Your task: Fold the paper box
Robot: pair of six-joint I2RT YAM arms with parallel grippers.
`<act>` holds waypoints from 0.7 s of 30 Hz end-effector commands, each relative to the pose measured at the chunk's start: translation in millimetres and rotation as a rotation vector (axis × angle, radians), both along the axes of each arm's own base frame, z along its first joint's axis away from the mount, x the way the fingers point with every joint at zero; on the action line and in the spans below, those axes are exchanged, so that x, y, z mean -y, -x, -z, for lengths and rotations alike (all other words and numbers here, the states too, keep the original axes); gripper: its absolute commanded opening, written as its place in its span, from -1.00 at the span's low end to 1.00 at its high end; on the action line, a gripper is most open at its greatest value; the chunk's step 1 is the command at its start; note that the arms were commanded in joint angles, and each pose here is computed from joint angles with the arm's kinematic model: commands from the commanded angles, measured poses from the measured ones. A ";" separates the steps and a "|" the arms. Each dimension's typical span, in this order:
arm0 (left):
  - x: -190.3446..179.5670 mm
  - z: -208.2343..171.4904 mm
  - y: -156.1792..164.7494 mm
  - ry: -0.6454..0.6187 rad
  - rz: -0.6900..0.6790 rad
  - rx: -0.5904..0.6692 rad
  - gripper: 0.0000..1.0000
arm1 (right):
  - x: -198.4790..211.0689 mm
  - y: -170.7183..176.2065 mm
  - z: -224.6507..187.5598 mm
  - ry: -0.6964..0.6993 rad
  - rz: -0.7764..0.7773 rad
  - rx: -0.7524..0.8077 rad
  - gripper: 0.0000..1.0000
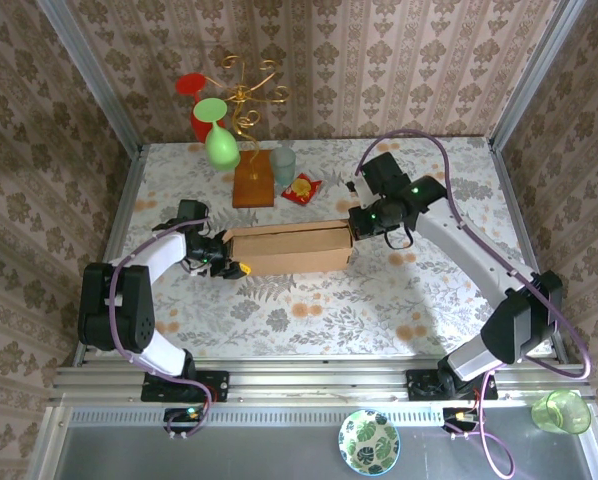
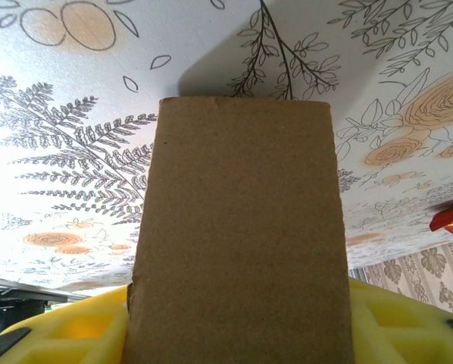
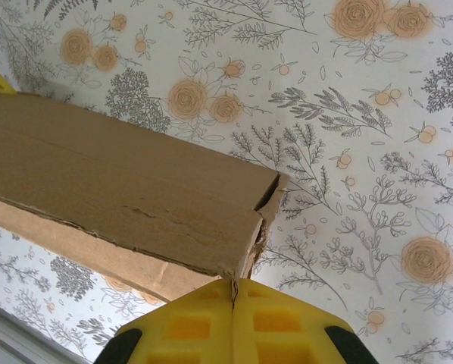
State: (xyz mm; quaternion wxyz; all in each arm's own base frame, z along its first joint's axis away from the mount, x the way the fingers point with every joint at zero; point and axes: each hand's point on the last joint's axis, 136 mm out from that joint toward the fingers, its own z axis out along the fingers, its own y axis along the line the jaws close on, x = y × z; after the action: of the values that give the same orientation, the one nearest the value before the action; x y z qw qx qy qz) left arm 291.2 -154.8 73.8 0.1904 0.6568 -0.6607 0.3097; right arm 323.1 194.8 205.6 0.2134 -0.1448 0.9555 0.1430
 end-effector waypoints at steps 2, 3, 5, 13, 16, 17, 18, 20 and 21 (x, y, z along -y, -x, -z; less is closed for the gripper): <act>-7.4 12.7 0.8 -0.063 -0.016 -0.028 -0.55 | -10.6 2.6 -4.4 -0.029 0.041 -0.042 -1.00; -7.3 12.4 0.4 -0.063 -0.017 -0.027 -0.55 | -11.8 2.6 -4.9 -0.034 0.050 -0.047 -1.00; -7.3 12.7 0.0 -0.062 -0.020 -0.028 -0.56 | -14.3 3.0 -4.4 -0.038 0.060 -0.055 -1.00; -6.5 13.6 -2.1 -0.056 -0.025 -0.025 -0.57 | -16.4 5.4 9.2 0.005 0.062 0.015 -1.00; -6.2 13.8 -2.9 -0.056 -0.023 -0.021 -0.57 | -13.5 5.6 13.1 0.037 0.051 0.063 -1.00; -6.1 13.9 -3.1 -0.055 -0.022 -0.020 -0.57 | -12.9 5.3 13.8 0.044 0.050 0.074 -1.00; -5.9 14.2 -3.3 -0.056 -0.019 -0.019 -0.57 | -12.1 4.9 15.3 0.051 0.049 0.080 -1.00; -6.2 13.5 -5.6 -0.055 -0.015 -0.007 -0.48 | -12.1 3.1 16.9 0.058 0.051 0.087 -1.00; -5.7 11.8 -8.3 -0.054 -0.012 0.012 -0.31 | -11.9 1.6 16.8 0.063 0.054 0.090 -1.00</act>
State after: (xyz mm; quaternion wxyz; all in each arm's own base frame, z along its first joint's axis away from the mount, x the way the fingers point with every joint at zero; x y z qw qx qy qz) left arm 290.5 -155.5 71.5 0.1976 0.6610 -0.6559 0.3064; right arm 321.2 199.7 195.9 0.2520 -0.1186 0.9549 0.1029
